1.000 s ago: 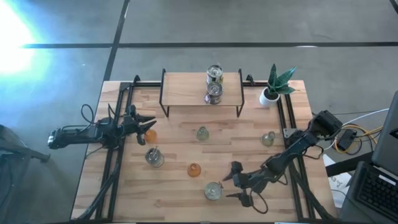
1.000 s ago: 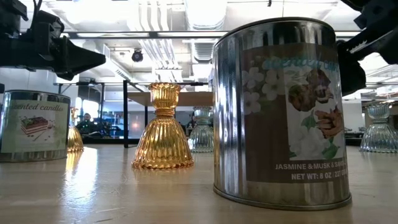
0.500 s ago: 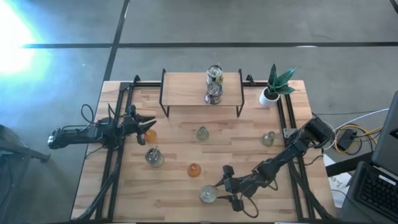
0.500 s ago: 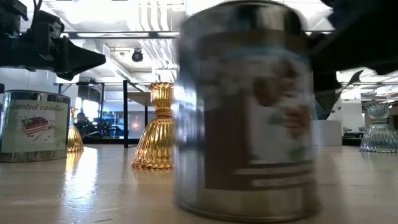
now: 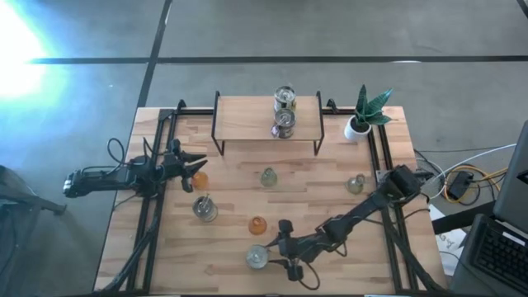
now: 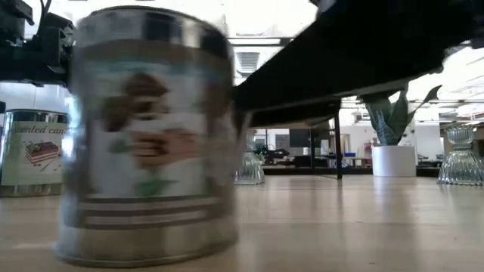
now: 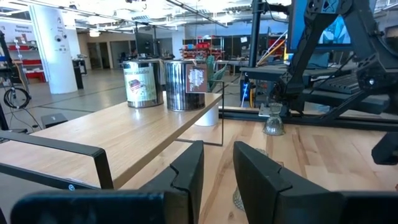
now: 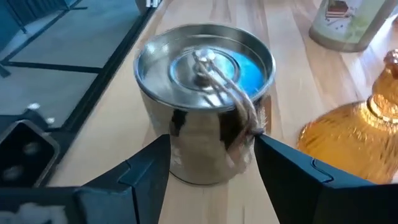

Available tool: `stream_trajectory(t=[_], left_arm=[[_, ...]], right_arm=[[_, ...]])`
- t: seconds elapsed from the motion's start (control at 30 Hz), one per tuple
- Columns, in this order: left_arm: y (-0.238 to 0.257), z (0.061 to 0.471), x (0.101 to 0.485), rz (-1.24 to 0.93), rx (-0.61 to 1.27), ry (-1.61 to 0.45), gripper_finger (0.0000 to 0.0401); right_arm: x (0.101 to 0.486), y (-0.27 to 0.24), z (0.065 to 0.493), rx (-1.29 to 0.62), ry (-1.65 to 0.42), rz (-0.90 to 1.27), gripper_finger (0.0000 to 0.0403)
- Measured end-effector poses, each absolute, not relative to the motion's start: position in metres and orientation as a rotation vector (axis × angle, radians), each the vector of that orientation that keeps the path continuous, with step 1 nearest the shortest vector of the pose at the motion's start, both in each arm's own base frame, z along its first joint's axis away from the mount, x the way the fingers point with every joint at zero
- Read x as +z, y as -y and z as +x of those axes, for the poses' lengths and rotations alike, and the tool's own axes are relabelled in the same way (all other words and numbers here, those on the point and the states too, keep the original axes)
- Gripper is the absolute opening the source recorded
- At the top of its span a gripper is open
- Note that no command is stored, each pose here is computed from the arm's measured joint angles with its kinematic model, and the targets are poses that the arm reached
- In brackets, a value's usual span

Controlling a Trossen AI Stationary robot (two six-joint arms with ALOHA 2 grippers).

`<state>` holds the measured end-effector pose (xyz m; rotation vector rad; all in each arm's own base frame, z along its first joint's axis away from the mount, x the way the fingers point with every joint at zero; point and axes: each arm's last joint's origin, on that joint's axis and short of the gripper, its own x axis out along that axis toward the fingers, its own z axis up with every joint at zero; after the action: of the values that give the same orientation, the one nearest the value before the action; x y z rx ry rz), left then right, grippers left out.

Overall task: Pick & Place candle stick holders
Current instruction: Adjust the brown scented candle, then put the right green candle holder on the shelf

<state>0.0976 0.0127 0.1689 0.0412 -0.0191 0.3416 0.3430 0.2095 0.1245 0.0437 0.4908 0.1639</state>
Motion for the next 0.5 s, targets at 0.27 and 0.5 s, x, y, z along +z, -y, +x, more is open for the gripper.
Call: stream_trajectory(t=[0.27,0.5], left_arm=[[-0.013,0.098,0.169,0.041,0.341,0.018,0.0092],[-0.013,0.098,0.169,0.041,0.341,0.018,0.0092]], right_arm=[[0.147,-0.199,0.327,0.078,-0.540,0.041,0.0224],[0.156,-0.175,0.269,-0.053,-0.591,0.168,0.0224]])
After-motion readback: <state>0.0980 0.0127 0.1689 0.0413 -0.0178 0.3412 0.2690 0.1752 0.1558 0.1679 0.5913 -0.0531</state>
